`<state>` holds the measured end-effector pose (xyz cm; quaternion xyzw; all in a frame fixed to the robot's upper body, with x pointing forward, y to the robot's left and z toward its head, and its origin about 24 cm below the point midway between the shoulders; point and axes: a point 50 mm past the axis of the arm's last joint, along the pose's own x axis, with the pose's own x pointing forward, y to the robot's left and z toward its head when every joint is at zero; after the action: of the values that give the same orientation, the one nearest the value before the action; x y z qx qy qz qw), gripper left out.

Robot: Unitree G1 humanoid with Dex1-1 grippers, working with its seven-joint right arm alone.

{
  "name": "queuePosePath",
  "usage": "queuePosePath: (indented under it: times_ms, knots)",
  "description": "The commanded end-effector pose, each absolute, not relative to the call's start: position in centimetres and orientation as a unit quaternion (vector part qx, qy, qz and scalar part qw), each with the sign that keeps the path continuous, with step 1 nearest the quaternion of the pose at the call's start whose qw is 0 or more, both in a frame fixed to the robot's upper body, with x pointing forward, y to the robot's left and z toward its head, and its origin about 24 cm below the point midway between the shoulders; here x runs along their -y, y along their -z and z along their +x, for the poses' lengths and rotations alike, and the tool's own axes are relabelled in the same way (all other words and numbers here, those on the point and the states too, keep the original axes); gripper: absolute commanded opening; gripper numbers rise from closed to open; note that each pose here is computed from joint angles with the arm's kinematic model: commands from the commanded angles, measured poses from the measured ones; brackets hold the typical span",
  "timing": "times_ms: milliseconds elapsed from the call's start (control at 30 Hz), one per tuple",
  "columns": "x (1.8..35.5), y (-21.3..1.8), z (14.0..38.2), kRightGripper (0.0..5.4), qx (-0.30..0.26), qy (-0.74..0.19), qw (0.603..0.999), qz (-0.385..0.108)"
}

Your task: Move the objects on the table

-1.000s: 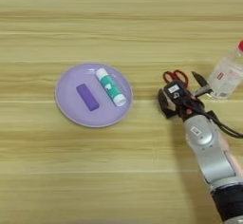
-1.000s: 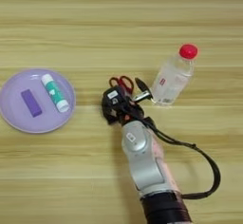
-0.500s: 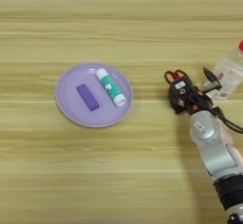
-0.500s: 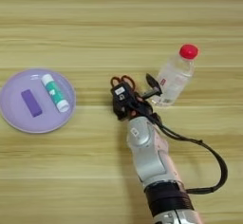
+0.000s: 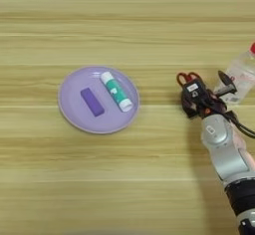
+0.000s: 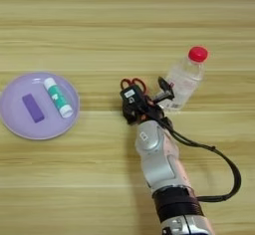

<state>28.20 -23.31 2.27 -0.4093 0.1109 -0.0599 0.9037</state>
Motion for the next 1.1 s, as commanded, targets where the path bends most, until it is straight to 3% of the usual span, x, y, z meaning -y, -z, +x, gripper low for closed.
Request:
queuePosePath:
  times_ms: [33,467,1100]
  knots:
    - [23.9,-3.0,28.5,5.37,-0.100,0.067,0.906,-0.407]
    - [20.9,-7.1,27.9,5.37,0.051,0.070,0.924,-0.374]
    - [22.8,-11.8,26.3,5.37,0.154,0.178,0.920,-0.312]
